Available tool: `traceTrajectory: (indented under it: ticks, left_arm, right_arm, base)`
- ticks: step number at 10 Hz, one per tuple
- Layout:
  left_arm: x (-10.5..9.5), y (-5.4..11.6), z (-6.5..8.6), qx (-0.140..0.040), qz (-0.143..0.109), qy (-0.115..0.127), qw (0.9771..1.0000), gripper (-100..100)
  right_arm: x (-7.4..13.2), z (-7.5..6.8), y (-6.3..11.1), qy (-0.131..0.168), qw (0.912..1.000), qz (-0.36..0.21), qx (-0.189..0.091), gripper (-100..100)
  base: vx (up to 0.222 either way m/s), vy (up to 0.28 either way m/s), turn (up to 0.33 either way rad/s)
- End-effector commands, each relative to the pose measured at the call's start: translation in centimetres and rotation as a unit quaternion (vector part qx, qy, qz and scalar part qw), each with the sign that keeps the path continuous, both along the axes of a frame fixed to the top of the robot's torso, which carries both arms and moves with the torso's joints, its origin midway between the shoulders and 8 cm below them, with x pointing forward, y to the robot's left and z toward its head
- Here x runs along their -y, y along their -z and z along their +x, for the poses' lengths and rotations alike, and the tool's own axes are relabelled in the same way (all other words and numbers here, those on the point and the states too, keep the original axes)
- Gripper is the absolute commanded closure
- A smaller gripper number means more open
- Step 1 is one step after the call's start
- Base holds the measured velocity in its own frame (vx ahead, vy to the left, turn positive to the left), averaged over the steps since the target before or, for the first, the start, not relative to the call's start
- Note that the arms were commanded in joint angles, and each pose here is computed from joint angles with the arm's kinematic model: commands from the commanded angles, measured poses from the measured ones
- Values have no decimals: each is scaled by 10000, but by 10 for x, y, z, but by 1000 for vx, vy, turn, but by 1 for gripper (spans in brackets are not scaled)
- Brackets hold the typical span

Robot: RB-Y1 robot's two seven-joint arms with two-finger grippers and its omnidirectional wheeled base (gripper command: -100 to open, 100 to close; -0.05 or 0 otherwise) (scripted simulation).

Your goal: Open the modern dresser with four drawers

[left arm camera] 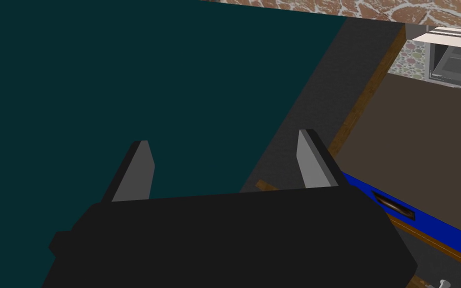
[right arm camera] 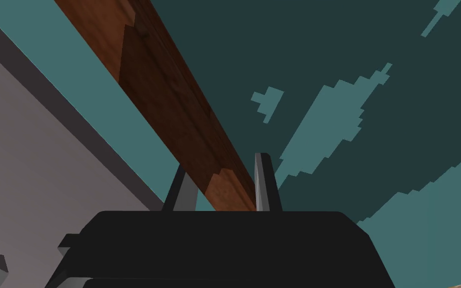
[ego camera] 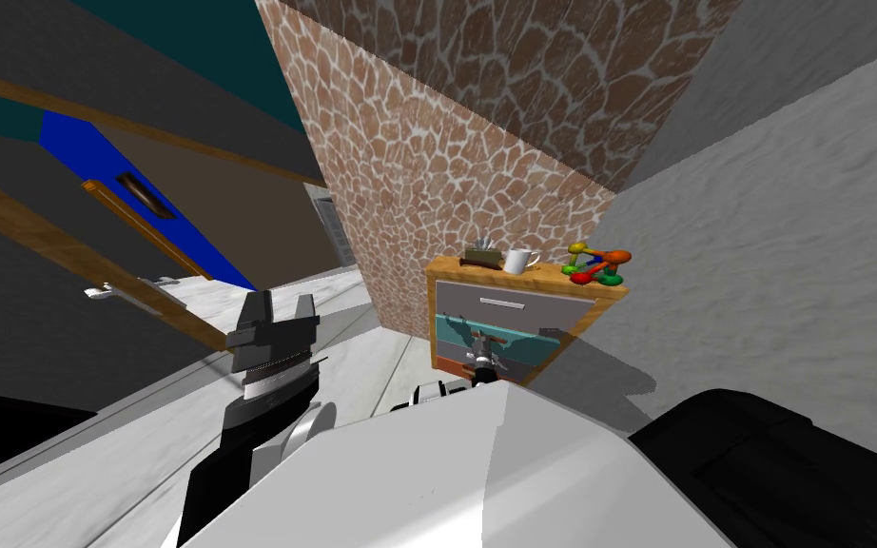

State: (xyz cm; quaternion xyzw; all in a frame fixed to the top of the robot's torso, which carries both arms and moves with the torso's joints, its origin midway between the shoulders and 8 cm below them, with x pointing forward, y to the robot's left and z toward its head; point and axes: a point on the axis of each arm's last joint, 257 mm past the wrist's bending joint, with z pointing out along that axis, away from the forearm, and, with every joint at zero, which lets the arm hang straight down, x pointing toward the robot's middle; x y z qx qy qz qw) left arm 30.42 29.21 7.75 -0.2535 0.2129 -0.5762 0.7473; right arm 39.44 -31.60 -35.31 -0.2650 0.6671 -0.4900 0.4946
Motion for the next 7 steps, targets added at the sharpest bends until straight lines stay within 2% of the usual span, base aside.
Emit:
traceTrajectory:
  ticks: [1, 3, 4, 7]
  left_arm:
    - [0, 0, 0, 0, 0, 0, 10000, 0]
    - [0, 0, 0, 0, 0, 0, 10000, 0]
    - [0, 0, 0, 0, 0, 0, 10000, 0]
    - [0, 0, 0, 0, 0, 0, 10000, 0]
  right_arm:
    - [-1, 15, -2, -2, 10000, -4, 68, 100]
    - [-5, 29, -1, -20, 10000, -17, 56, 100]
    - [-5, 29, -2, -23, 10000, -17, 63, 100]
    - [-8, 50, -2, -33, 10000, -77, 45, 100]
  base:
    - [-59, 2, -14]
    - [-78, 3, -27]
    - [-59, -3, 0]
    - [-70, 1, -18]
